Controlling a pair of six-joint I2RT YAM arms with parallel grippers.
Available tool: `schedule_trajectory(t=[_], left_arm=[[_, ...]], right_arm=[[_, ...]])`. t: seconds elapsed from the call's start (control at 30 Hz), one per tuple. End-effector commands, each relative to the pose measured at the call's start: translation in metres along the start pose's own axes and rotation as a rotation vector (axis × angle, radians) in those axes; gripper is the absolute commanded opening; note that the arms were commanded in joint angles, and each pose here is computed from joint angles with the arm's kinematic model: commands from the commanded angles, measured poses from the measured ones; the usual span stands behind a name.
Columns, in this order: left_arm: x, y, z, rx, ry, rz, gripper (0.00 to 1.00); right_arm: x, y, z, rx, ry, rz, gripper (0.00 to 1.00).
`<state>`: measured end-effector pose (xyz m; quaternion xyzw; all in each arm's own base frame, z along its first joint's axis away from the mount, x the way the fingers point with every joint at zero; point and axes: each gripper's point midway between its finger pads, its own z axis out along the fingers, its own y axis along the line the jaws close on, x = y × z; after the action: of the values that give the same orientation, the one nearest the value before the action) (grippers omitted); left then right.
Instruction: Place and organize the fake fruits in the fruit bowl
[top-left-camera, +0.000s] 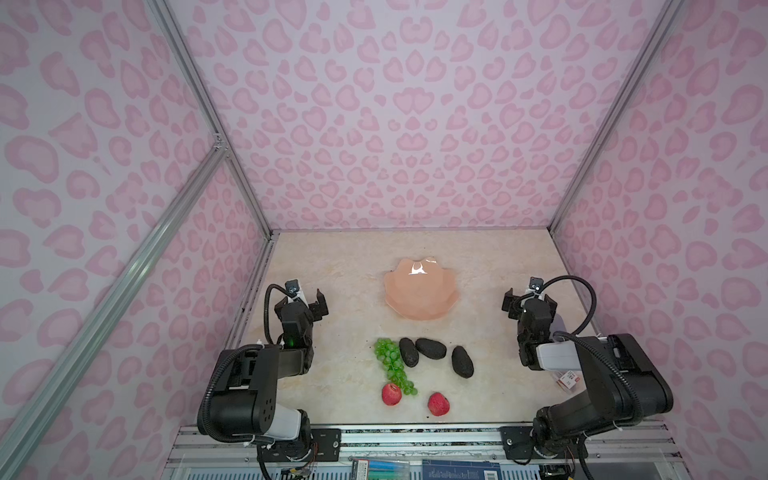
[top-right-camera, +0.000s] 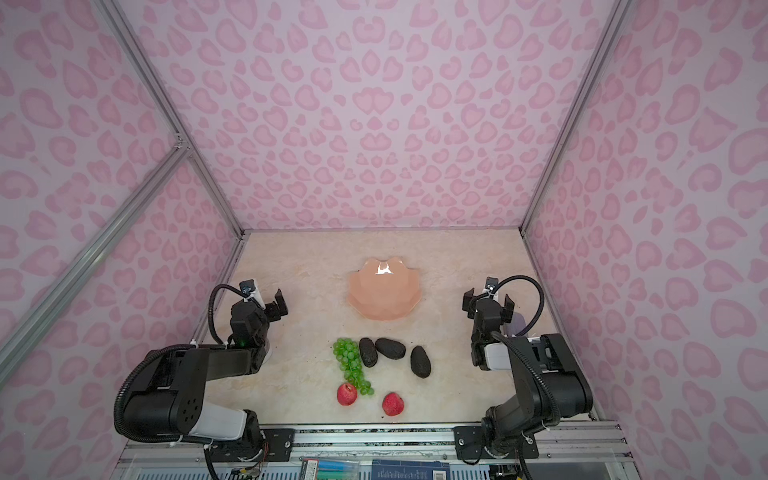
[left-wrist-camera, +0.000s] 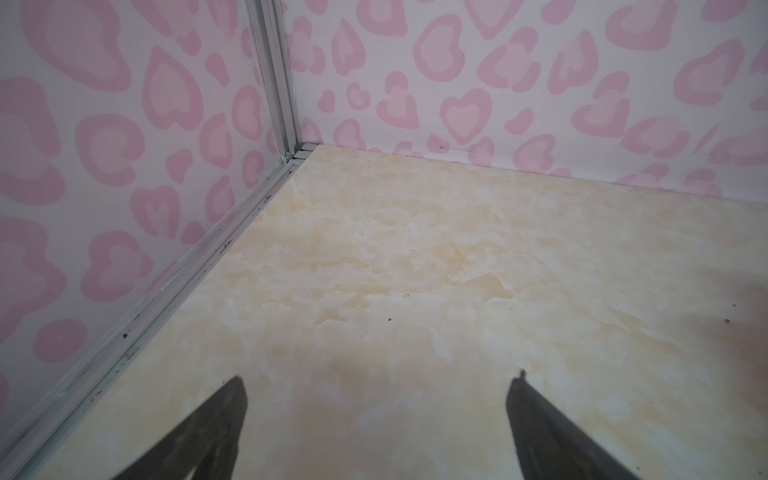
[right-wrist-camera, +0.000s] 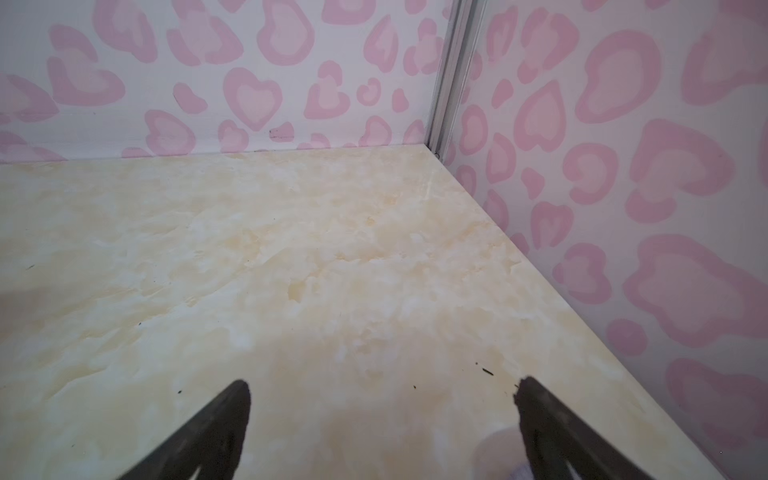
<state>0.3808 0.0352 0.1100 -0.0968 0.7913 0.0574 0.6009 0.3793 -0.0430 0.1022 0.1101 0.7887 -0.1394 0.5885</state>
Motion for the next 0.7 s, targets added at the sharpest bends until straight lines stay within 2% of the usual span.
schedule_trajectory(t=[0.0,0.67], left_arm=[[-0.009,0.0004,0.0001,-0.005,-0.034,-0.002,0.98],[-0.0085,0.0002,0.0014,-0.006,-0.029,-0.003,0.98]], right_arm=[[-0.0014,0.0006,0.0006,-0.002,-0.006,0.004,1.0],[-0.0009,0.0,0.0028,-0.015,0.003,0.013,1.0]])
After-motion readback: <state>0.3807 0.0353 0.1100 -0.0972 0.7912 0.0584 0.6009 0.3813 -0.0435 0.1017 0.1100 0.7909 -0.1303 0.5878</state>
